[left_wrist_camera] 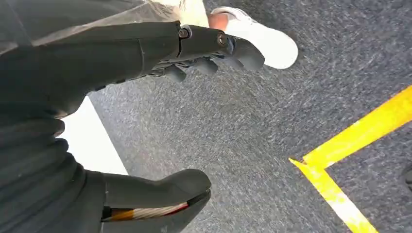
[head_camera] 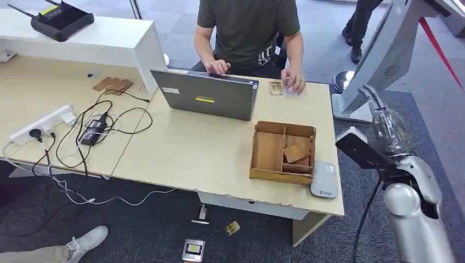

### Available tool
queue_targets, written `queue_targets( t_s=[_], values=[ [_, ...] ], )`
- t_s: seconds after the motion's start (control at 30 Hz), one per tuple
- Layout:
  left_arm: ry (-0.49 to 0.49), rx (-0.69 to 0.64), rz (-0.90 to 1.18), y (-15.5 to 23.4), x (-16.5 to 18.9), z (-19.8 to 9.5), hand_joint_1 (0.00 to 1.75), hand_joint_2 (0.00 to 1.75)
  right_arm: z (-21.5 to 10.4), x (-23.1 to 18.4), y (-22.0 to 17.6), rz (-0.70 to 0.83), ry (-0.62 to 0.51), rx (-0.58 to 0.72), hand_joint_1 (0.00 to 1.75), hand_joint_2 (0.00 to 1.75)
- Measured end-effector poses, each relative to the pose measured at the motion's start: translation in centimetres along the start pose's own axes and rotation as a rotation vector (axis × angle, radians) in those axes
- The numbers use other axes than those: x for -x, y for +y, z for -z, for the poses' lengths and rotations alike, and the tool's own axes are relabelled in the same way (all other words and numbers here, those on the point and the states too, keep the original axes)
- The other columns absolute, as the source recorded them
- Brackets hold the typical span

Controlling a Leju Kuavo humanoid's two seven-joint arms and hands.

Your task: Pass the card to the sensor for recognition and then transmit it.

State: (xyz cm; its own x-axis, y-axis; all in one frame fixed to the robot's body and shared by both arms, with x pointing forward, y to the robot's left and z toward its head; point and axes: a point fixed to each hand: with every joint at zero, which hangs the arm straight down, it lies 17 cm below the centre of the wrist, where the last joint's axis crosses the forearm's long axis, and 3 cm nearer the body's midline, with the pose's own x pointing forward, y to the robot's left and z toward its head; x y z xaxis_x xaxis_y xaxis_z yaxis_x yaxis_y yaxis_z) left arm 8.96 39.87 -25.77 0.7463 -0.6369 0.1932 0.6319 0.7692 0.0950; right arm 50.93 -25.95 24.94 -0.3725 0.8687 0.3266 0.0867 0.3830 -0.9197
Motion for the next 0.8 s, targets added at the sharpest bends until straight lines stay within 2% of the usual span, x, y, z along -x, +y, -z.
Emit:
queue_targets(
  t_s=[0.13,0.37,0.53,0.8],
  values=[
    [0.007,-0.007,-0.017,0.3,0.2,0.0,0.0,1.75,-2.6,-2.0,1.1,0.002,-0.031,-0.026,0.0,1.75],
    [0.002,-0.016,-0.03,0.7,-0.1,0.0,0.0,1.75,-5.1,-4.2,4.7,-0.009,-0.048,-0.088,0.0,1.75],
    [-0.003,-0.022,-0.041,1.0,-0.4,0.0,0.0,1.75,-5.8,-5.8,7.7,-0.007,-0.077,-0.123,0.0,1.75],
    [-0.002,-0.026,-0.051,1.2,-0.5,0.0,0.0,1.75,-6.5,-5.8,11.8,-0.004,-0.075,-0.183,0.0,1.75]
  ],
)
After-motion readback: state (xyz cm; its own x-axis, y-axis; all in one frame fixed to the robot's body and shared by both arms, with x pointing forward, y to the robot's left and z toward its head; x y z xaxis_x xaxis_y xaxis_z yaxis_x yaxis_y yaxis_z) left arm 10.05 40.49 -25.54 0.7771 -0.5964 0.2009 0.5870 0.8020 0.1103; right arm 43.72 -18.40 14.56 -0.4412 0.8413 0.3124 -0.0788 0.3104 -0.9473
